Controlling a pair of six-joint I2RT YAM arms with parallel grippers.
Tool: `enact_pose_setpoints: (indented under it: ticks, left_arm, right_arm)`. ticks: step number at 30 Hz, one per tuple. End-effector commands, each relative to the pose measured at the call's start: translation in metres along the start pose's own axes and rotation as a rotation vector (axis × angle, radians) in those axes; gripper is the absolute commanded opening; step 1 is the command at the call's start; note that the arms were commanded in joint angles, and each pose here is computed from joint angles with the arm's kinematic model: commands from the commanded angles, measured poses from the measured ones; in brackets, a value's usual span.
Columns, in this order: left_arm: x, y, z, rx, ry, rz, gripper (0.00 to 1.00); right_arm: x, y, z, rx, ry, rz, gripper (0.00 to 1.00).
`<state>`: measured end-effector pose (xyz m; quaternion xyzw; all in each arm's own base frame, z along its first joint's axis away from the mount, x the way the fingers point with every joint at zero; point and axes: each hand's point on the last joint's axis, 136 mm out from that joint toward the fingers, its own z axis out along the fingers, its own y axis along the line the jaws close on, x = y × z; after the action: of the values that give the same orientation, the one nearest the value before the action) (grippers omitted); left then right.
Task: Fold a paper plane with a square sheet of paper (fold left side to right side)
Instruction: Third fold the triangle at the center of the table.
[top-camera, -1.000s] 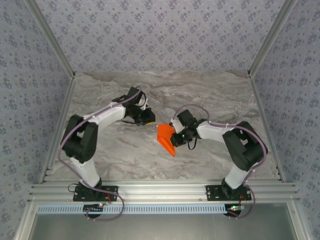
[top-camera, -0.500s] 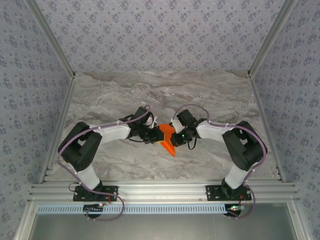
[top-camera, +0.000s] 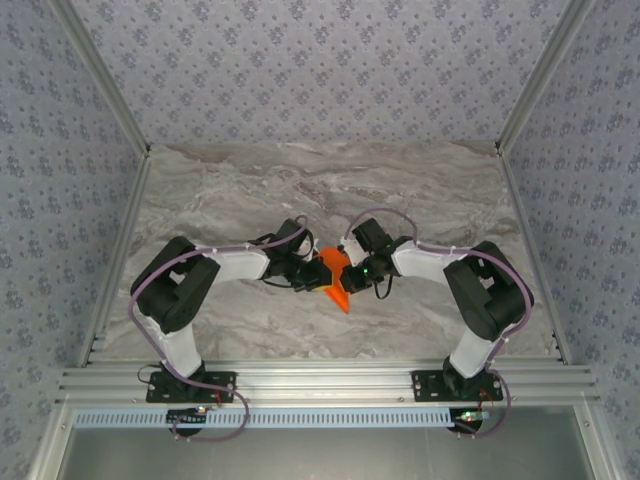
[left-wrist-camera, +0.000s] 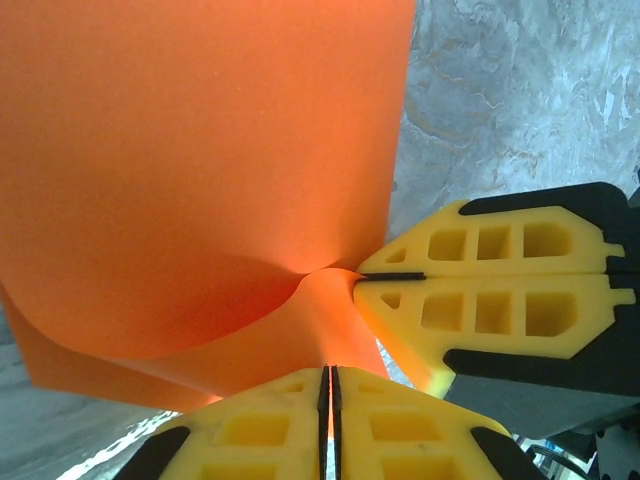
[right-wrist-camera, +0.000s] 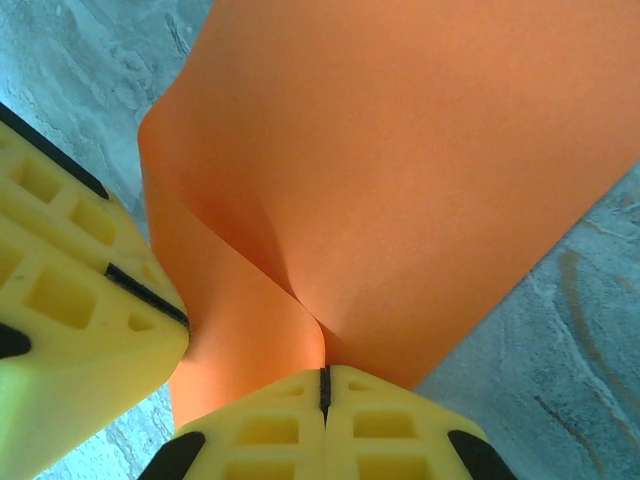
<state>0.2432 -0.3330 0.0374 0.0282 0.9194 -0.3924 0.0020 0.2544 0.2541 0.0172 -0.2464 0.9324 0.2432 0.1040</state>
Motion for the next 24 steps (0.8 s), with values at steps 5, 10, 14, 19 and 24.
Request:
enact_pose_setpoints:
  ticks: [5, 10, 14, 19, 24]
  left_arm:
    - [-0.002, 0.012, 0.009, -0.035, -0.009, -0.007, 0.11]
    - [-0.001, 0.017, 0.011, -0.053, -0.006, -0.015, 0.11]
    - [0.0, 0.024, 0.012, -0.077, -0.007, -0.024, 0.11]
    - [0.002, 0.035, 0.014, -0.114, -0.005, -0.04, 0.11]
    - [0.007, 0.046, 0.016, -0.148, 0.002, -0.061, 0.1]
  right_arm:
    - [0.044, -0.008, 0.017, 0.034, 0.167, 0.019, 0.0]
    - [0.042, -0.007, 0.016, 0.03, 0.165, 0.015, 0.0]
    - [0.04, -0.005, 0.016, 0.024, 0.163, 0.015, 0.0]
    - [0.032, -0.002, 0.012, 0.022, 0.146, 0.009, 0.0]
    - [0.009, 0.003, -0.002, 0.016, 0.083, 0.008, 0.11]
